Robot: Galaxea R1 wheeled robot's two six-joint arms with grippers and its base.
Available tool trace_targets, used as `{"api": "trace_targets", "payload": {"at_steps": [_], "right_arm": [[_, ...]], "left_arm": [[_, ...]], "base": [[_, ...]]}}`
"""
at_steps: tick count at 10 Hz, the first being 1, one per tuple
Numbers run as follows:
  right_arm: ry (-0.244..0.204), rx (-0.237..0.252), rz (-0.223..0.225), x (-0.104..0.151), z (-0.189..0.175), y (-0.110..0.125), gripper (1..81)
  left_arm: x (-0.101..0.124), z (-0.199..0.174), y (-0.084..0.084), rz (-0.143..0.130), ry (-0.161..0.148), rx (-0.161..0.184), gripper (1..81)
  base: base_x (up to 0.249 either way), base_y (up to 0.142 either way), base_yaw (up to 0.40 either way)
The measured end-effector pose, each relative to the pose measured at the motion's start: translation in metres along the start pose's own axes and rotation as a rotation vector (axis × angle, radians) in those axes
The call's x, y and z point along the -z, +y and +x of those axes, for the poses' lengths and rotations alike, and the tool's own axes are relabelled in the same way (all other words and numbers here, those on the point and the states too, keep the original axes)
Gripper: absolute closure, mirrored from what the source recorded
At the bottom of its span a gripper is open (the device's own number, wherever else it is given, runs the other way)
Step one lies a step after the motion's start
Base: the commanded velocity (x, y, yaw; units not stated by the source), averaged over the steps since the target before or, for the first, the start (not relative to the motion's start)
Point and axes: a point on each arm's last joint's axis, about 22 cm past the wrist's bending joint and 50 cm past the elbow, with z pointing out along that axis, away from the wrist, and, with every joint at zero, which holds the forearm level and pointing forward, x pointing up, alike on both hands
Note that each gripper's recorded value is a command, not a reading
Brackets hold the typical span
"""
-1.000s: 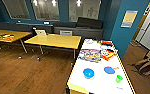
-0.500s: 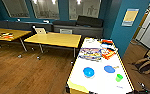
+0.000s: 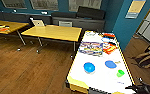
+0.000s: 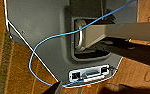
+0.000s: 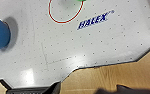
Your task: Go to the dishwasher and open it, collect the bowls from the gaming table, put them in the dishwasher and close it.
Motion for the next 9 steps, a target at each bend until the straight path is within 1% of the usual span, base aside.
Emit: {"api": "trace_targets", "payload": {"at_steps": [1,3,4,6,7,8,9], "right_arm": [[0.014,-0.012,0.005,0.005,0.011,-0.004,1.0],[0.059,-0.022,0.031,0.020,0.045,-0.026,1.0],[0.076,-0.027,0.031,0.023,0.059,-0.032,1.0],[0.096,-0.045,0.003,0.025,0.085,-0.032,1.0],[0.115,-0.051,-0.007,0.027,0.099,-0.033,1.0],[0.118,-0.058,-0.019,0.023,0.106,-0.033,1.0],[0.113,-0.063,-0.029,0.017,0.108,-0.033,1.0]], "left_arm": [[0.000,0.000,0.001,-0.001,0.001,0.001,1.0],[-0.001,0.001,0.005,-0.006,0.002,0.000,1.0],[-0.001,0.001,0.004,-0.005,0.002,-0.001,1.0],[-0.001,0.002,0.004,-0.006,0.010,0.000,1.0],[-0.001,0.007,0.005,-0.009,0.031,0.000,1.0],[-0.001,0.010,0.006,-0.011,0.041,0.000,1.0],[-0.001,0.009,0.005,-0.011,0.041,0.000,1.0]], "base": [[0.000,0.000,0.000],[0.000,0.000,0.000],[0.000,0.000,0.000],[0.000,0.000,0.000],[0.000,0.000,0.000],[0.000,0.000,0.000],[0.000,0.000,0.000]]}}
